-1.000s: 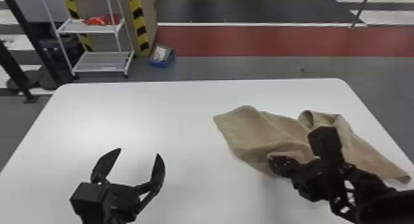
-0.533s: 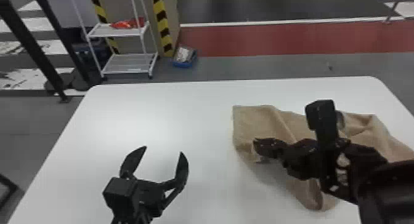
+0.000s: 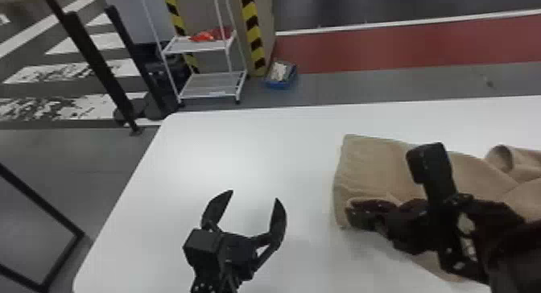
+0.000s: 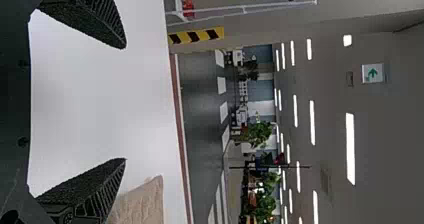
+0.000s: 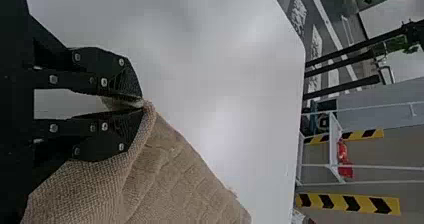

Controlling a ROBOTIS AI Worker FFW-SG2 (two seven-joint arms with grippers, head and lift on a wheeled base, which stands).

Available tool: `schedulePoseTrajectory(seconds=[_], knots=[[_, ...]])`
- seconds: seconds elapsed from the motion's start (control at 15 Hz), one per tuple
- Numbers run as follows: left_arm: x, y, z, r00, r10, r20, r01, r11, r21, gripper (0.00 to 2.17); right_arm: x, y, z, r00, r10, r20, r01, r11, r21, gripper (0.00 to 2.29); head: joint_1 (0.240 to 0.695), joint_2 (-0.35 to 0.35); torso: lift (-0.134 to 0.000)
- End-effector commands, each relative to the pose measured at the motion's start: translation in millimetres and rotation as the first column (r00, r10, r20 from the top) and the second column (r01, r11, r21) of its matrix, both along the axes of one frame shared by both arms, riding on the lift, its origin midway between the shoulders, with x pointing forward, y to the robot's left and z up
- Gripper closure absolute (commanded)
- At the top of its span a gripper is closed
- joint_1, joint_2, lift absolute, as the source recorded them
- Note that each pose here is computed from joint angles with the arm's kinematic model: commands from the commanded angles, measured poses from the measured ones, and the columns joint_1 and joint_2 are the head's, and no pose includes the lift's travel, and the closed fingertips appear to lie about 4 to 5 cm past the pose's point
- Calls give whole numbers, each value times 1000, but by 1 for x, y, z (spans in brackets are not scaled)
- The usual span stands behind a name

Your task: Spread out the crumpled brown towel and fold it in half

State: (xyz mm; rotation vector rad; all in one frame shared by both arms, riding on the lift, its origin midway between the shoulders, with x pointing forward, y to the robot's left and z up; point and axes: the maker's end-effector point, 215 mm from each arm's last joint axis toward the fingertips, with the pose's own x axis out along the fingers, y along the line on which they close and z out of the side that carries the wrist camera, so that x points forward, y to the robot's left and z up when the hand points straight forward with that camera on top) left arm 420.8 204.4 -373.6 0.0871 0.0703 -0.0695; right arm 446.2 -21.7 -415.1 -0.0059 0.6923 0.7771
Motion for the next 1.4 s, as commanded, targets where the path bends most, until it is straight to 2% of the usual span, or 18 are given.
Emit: schedulePoseTrajectory(seconds=[0.0,0.07,0.13,0.2,0.27,0.47,0.6,0.67,0.8,0.87,1.0,1.13,1.2,1.27,1.33], knots=[[3,-3,-1,1000,-4,0,4,1000,-1,70,0,-13,5,1000,-20,-23,22,998,64,-2,695,237,-125],[3,-3,0,1000,-2,1,2,1000,-3,70,0,-18,12,999,-24,-29,27,994,107,36,695,233,-125],[3,-3,0,1000,-2,1,2,1000,-3,70,0,-22,25,999,-8,-50,18,982,191,53,695,228,-125],[3,-3,0,1000,-2,1,2,1000,-3,70,-4,-27,31,997,0,-75,17,973,232,56,695,216,-125],[3,-3,1,1000,-2,3,2,1000,-4,70,-6,-35,39,998,-9,-59,23,971,238,56,695,213,-125],[3,-3,8,1000,-3,18,3,1000,-5,70,5,-83,75,990,-111,85,88,967,241,60,695,188,-125],[3,-7,12,1000,-16,25,16,1000,-9,70,14,-137,96,964,-200,174,158,961,227,60,695,135,-125],[2,-9,13,999,-24,26,24,1000,-9,70,16,-171,99,947,-241,212,200,960,198,60,695,112,-125],[3,-12,16,999,-30,38,31,999,-16,70,16,-238,101,905,-319,283,289,946,145,60,695,55,-125],[2,-17,17,998,-41,38,42,999,-18,70,13,-274,103,870,-358,340,334,934,129,60,695,-15,-125],[0,-26,16,998,-58,36,59,998,-27,70,1,-339,107,792,-421,442,411,903,124,63,695,-90,-125],[-3,-38,16,996,-81,33,82,996,-35,70,-18,-397,110,702,-448,553,477,873,102,63,695,-171,-125],[-5,-45,14,995,-93,28,94,995,-40,70,-31,-425,110,655,-455,604,509,856,92,63,695,-251,-125],[-7,-51,11,995,-101,22,102,994,-45,70,-43,-450,101,629,-471,619,543,835,83,63,695,-294,-125],[-8,-54,9,994,-105,17,105,993,-54,70,-56,-469,91,618,-480,623,569,820,66,63,695,-330,-125]])
